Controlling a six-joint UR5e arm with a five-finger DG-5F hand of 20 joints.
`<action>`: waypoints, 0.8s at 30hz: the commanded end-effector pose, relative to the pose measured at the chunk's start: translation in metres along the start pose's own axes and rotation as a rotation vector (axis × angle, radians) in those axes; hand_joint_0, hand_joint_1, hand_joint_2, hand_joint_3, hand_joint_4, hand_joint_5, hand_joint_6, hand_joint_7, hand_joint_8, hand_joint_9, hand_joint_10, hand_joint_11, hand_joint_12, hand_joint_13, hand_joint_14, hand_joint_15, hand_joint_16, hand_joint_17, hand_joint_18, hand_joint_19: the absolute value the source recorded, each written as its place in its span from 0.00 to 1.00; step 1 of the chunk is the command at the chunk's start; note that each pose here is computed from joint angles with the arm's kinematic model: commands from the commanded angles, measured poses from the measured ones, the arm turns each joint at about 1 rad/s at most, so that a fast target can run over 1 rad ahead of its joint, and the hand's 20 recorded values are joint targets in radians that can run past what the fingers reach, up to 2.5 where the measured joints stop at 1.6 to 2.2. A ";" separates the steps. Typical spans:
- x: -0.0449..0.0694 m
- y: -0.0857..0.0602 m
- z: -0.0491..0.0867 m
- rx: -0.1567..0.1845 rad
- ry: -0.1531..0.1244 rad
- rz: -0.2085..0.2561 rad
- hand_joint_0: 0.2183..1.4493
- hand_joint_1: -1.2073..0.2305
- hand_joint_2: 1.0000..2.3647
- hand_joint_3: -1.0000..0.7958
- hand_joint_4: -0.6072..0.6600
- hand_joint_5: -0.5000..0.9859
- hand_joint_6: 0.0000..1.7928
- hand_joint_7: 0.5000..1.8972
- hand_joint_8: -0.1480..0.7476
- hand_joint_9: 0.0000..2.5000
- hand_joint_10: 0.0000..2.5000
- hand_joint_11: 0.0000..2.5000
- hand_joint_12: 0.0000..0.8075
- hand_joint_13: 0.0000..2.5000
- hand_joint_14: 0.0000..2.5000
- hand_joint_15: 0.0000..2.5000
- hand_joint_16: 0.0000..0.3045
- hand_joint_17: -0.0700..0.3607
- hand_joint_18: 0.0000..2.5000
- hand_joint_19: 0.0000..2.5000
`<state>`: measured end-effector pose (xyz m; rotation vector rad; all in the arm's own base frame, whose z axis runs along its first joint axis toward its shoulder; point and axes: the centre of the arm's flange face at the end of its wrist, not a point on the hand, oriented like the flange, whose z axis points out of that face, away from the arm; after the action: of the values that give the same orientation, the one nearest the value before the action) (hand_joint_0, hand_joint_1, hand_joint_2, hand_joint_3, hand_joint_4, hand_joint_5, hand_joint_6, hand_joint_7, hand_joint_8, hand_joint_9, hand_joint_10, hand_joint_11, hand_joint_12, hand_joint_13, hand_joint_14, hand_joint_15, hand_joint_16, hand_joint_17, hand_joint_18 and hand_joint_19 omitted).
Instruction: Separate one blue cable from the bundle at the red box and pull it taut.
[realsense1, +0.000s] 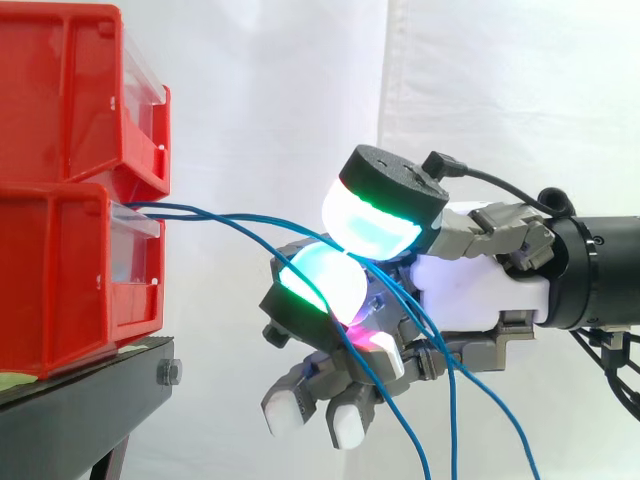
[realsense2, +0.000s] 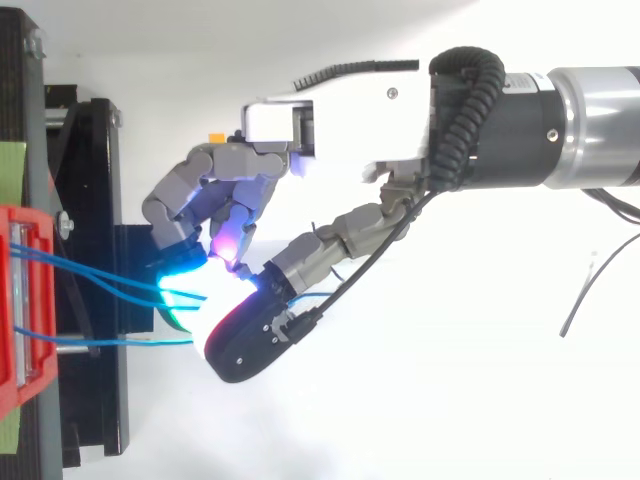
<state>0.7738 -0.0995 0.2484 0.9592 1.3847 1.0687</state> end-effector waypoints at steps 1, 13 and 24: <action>0.001 -0.002 -0.002 0.020 0.008 0.001 0.27 0.36 0.00 0.31 0.54 0.23 0.45 0.47 0.51 0.41 0.01 0.42 0.45 0.20 0.01 0.19 0.16 0.42 0.22 0.30; 0.003 -0.002 -0.004 0.035 0.012 0.003 0.32 0.56 0.00 0.28 0.52 0.25 0.45 0.44 0.51 0.45 0.01 0.41 0.44 0.23 0.01 0.19 0.16 0.41 0.24 0.30; -0.001 -0.005 -0.005 0.038 0.010 0.003 0.30 0.34 0.01 0.45 0.52 0.24 0.47 0.48 0.51 0.44 0.01 0.44 0.45 0.24 0.01 0.20 0.16 0.42 0.26 0.30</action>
<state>0.7694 -0.1012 0.2445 0.9846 1.4153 1.0543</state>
